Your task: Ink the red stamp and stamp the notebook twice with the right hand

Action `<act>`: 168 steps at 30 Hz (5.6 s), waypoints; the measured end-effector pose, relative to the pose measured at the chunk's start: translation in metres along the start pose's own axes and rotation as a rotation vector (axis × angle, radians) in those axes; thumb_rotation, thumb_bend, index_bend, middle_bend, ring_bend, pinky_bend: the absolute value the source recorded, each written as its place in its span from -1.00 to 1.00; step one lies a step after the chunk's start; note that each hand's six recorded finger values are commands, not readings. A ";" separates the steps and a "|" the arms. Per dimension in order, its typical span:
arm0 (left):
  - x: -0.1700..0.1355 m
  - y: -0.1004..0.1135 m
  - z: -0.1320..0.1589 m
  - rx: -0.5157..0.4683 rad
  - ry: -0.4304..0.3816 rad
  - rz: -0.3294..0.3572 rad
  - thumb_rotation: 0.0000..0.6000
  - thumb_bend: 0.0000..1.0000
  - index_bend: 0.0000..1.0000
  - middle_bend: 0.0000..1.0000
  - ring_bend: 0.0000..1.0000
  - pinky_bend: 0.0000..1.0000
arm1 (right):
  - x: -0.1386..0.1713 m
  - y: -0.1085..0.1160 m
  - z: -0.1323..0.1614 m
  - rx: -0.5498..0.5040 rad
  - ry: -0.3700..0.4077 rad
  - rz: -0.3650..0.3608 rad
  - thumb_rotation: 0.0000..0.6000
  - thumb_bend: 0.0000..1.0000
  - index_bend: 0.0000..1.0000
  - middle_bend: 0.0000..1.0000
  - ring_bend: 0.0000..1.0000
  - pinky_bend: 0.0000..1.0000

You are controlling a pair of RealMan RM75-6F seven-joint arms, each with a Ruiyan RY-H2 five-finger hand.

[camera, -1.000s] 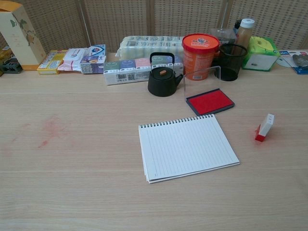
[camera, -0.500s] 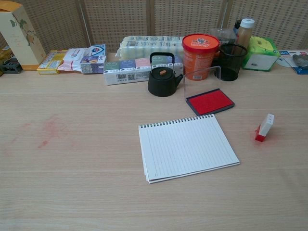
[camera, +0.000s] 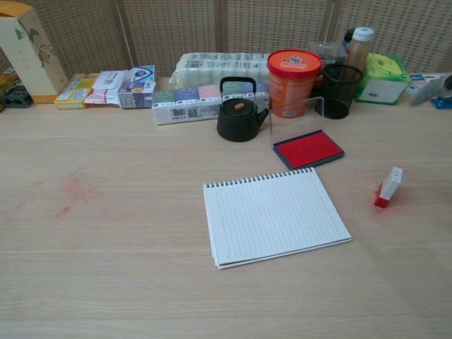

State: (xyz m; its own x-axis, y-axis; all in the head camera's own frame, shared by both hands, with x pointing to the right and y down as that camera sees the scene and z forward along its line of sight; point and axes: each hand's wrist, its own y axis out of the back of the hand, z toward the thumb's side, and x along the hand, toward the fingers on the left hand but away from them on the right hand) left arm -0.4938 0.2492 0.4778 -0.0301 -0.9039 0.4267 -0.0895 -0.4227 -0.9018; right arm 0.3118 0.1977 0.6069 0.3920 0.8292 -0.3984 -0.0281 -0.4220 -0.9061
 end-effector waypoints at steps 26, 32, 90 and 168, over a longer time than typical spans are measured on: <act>0.010 -0.009 -0.003 0.009 0.032 -0.035 1.00 -1.00 -1.00 -1.00 -1.00 -0.98 | -0.066 -0.074 -0.006 0.075 0.063 0.205 1.00 -0.38 -0.33 1.00 1.00 1.00; 0.010 -0.011 -0.003 0.011 0.031 -0.040 1.00 -1.00 -1.00 -1.00 -1.00 -0.98 | -0.065 -0.076 -0.011 0.129 0.076 0.213 1.00 -0.38 -0.33 1.00 1.00 1.00; 0.010 -0.010 -0.003 0.009 0.034 -0.043 1.00 -1.00 -1.00 -1.00 -1.00 -0.98 | -0.088 -0.096 -0.021 -0.214 -0.074 0.298 1.00 -0.23 -0.05 1.00 0.98 1.00; 0.009 -0.014 -0.001 0.012 0.031 -0.058 1.00 -1.00 -1.00 -1.00 -1.00 -0.98 | -0.091 -0.094 -0.037 -0.241 -0.093 0.297 1.00 -0.16 0.18 1.00 0.98 1.00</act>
State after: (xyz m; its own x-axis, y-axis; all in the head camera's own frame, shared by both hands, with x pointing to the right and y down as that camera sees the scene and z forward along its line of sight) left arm -0.4936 0.2470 0.4943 -0.0561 -0.8754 0.4802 -0.0801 -0.4755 -0.8761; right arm 0.3123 0.1482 0.7339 0.3140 0.6830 -0.6595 0.0928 -0.7134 -0.6946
